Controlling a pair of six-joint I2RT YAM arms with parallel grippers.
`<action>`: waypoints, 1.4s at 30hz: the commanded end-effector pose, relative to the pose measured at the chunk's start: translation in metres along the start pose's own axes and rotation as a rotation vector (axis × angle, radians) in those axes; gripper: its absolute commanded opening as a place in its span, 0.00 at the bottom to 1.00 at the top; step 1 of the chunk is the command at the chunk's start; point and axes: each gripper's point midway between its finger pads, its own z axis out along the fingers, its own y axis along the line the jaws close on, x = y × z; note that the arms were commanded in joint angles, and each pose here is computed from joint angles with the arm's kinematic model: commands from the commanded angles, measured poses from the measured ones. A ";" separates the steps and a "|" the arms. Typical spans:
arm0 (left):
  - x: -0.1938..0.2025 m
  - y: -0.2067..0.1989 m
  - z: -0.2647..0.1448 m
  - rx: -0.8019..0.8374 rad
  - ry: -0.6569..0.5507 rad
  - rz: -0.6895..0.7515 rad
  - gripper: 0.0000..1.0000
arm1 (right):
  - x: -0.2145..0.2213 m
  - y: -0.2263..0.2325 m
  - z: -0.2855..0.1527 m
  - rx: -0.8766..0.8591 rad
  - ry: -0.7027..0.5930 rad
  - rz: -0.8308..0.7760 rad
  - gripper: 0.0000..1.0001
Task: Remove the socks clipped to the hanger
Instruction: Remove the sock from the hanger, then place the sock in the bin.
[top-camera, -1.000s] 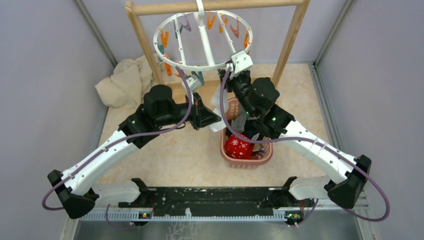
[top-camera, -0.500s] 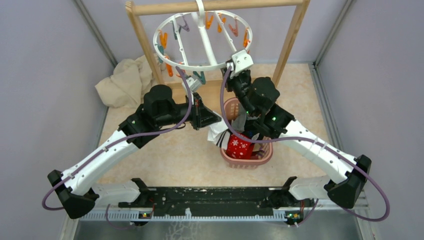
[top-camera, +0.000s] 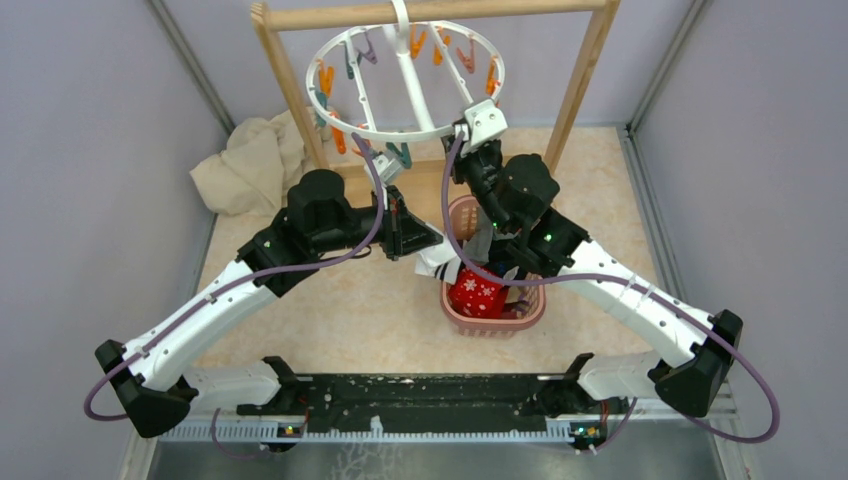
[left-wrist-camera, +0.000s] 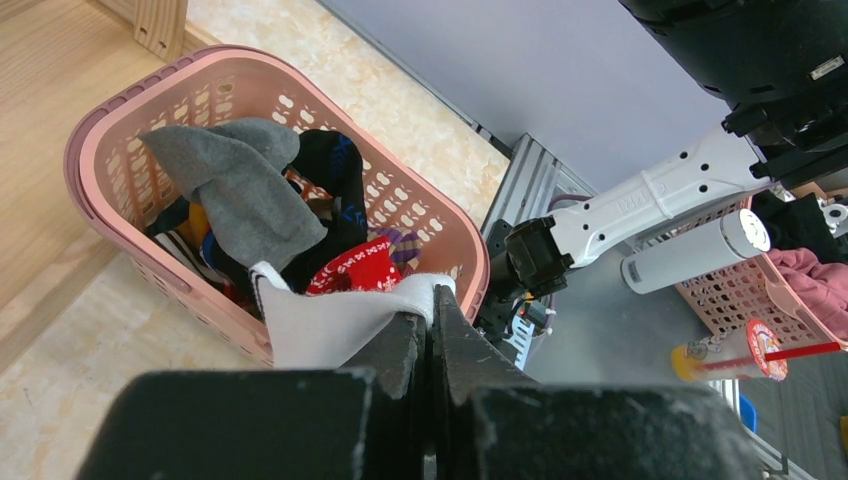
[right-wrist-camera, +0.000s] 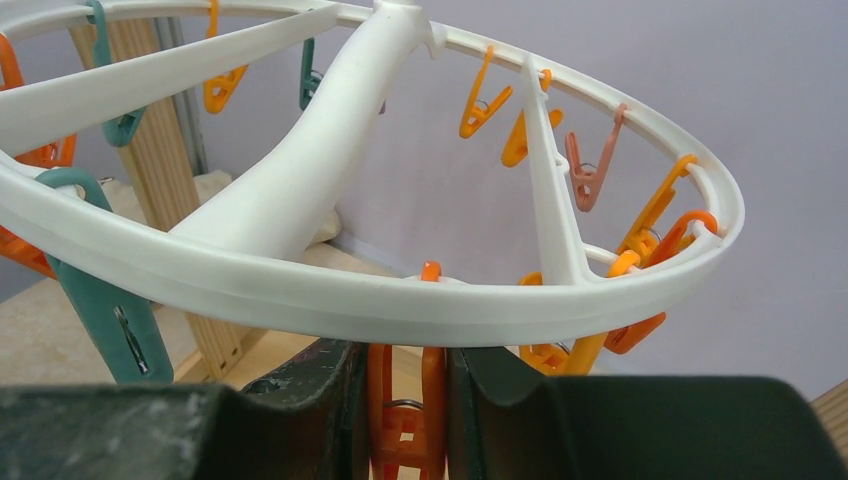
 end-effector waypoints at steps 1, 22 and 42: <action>-0.007 -0.009 -0.001 0.027 -0.010 0.012 0.01 | -0.023 -0.004 -0.004 0.007 -0.065 0.054 0.00; -0.029 -0.033 -0.005 0.115 -0.052 0.016 0.03 | 0.003 -0.011 -0.008 -0.018 0.017 0.125 0.64; -0.060 -0.056 0.005 0.215 -0.096 0.047 0.03 | 0.034 -0.053 -0.079 0.163 0.097 0.277 0.99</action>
